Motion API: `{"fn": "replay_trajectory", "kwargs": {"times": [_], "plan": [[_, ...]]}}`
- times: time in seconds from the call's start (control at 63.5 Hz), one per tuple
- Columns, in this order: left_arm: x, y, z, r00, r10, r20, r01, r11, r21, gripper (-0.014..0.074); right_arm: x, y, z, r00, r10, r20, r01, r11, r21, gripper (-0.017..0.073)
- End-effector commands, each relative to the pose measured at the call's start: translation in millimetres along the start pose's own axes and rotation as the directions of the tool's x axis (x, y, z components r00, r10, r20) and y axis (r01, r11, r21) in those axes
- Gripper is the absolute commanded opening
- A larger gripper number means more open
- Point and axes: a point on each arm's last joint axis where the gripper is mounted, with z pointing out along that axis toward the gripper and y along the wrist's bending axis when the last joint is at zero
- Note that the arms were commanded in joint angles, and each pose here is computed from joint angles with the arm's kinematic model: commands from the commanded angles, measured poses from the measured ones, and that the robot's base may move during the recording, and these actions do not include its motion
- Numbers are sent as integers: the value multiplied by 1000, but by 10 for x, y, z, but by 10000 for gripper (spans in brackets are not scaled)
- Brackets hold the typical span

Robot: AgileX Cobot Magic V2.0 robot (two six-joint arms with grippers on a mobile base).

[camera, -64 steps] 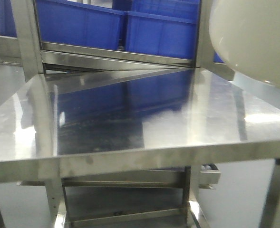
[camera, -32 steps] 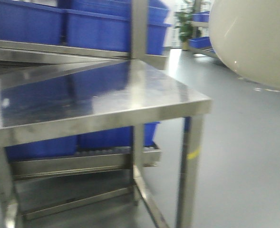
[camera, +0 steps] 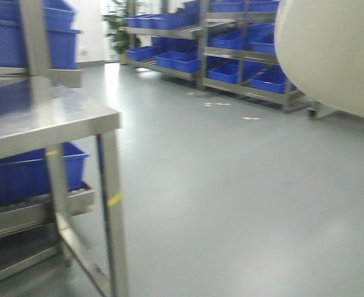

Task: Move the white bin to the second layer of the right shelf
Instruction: 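Hold the white bin in the right gripper while driving away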

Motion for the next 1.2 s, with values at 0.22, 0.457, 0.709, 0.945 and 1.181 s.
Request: {"fn": "replay_trajectory", "kwargs": {"times": [0.22,0.457,0.709,0.945,1.181], "plan": [[6,-3,6,997,-4,73,4,1000,4,85,-172,42,-52,993,0,121,4,999,-32,55],[6,-3,6,997,-4,73,4,1000,4,85,-172,42,-52,993,0,121,4,999,-32,55],[6,-3,6,997,-4,73,4,1000,4,85,-172,42,-52,993,0,121,4,999,-32,55],[6,-3,6,997,-4,73,4,1000,4,85,-171,42,-50,993,0,119,4,999,-31,55],[6,-3,6,997,-4,73,4,1000,4,85,-169,41,-55,993,0,119,4,1000,-31,55]]}}
